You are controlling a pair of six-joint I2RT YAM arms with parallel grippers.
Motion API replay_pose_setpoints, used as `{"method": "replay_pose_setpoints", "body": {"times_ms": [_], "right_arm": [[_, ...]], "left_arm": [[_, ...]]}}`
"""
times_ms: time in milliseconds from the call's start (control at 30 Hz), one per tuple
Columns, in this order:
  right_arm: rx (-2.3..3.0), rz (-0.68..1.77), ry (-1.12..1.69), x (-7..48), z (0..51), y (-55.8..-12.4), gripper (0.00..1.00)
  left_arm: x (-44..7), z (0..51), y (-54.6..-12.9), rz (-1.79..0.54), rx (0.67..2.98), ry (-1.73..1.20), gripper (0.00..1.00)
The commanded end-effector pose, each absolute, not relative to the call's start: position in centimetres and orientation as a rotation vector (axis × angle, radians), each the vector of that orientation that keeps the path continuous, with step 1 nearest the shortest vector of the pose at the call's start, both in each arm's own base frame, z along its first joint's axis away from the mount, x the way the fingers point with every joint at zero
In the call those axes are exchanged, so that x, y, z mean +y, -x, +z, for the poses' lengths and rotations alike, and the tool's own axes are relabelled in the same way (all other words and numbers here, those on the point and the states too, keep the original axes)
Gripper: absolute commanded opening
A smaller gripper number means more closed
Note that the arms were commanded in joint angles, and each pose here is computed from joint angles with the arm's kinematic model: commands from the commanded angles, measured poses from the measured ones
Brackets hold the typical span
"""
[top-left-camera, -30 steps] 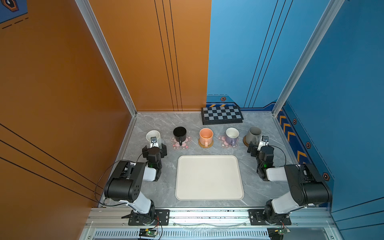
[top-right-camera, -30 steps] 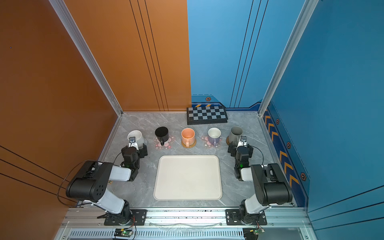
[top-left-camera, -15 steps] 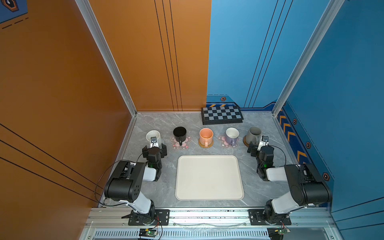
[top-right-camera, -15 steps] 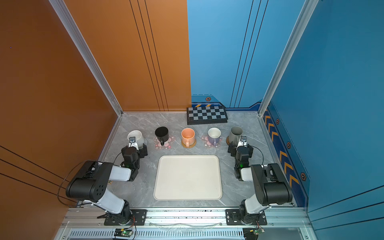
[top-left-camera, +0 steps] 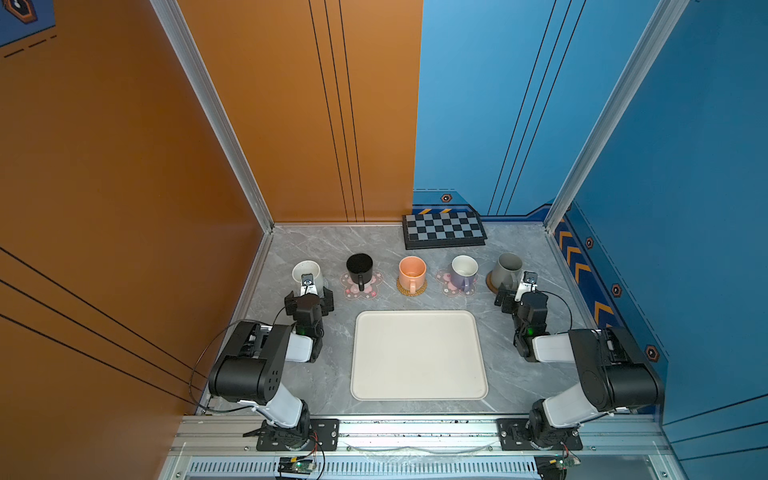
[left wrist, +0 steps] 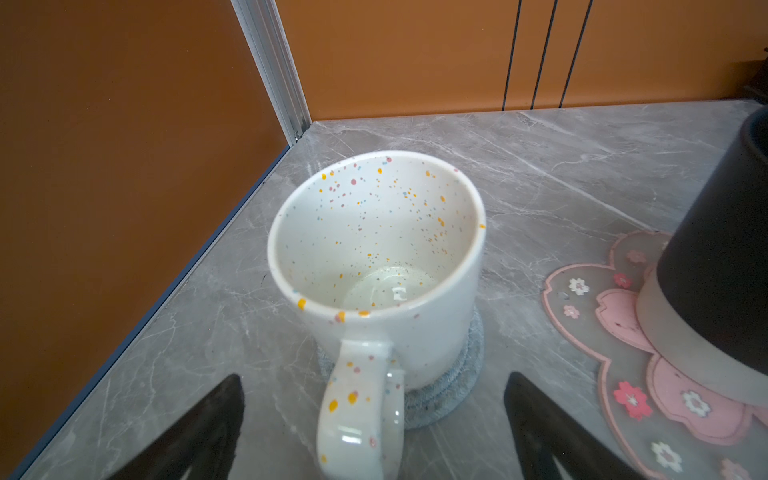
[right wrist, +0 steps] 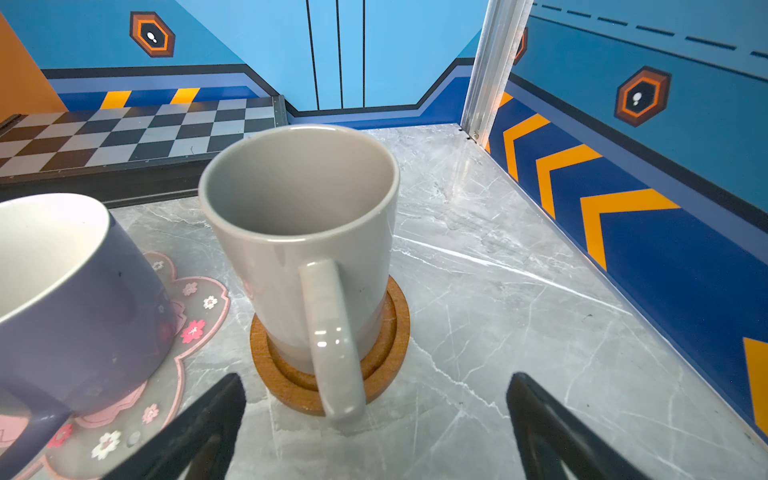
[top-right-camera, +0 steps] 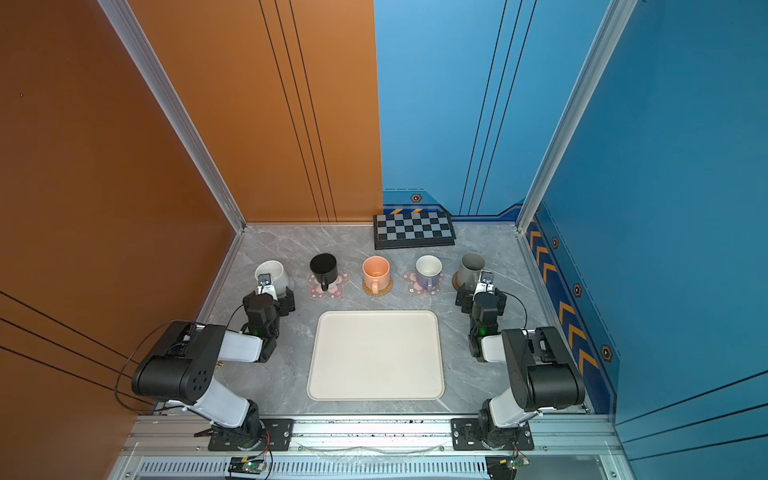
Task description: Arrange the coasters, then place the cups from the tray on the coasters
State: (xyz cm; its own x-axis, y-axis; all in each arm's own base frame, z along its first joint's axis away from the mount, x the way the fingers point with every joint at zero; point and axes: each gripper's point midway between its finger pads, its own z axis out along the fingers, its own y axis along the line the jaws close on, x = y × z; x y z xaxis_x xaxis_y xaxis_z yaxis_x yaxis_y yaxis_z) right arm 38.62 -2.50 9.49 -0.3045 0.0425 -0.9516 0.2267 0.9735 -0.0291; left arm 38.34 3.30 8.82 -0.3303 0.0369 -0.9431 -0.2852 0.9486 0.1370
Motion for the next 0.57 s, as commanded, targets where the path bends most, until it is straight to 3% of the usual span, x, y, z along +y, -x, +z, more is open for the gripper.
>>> {"method": "replay_pose_setpoints", "body": {"times_ms": [0,533], "right_arm": [[1.886,-0.181,-0.189,-2.42,9.47,-38.96,1.0],[1.89,-0.165,-0.187,-2.45,9.43,-39.04,1.0]], "left_arm": [[2.9,9.61,-38.7,0.305,1.864,0.176,0.98],[2.89,9.61,-38.72,0.304,1.864,0.176,0.98]]}}
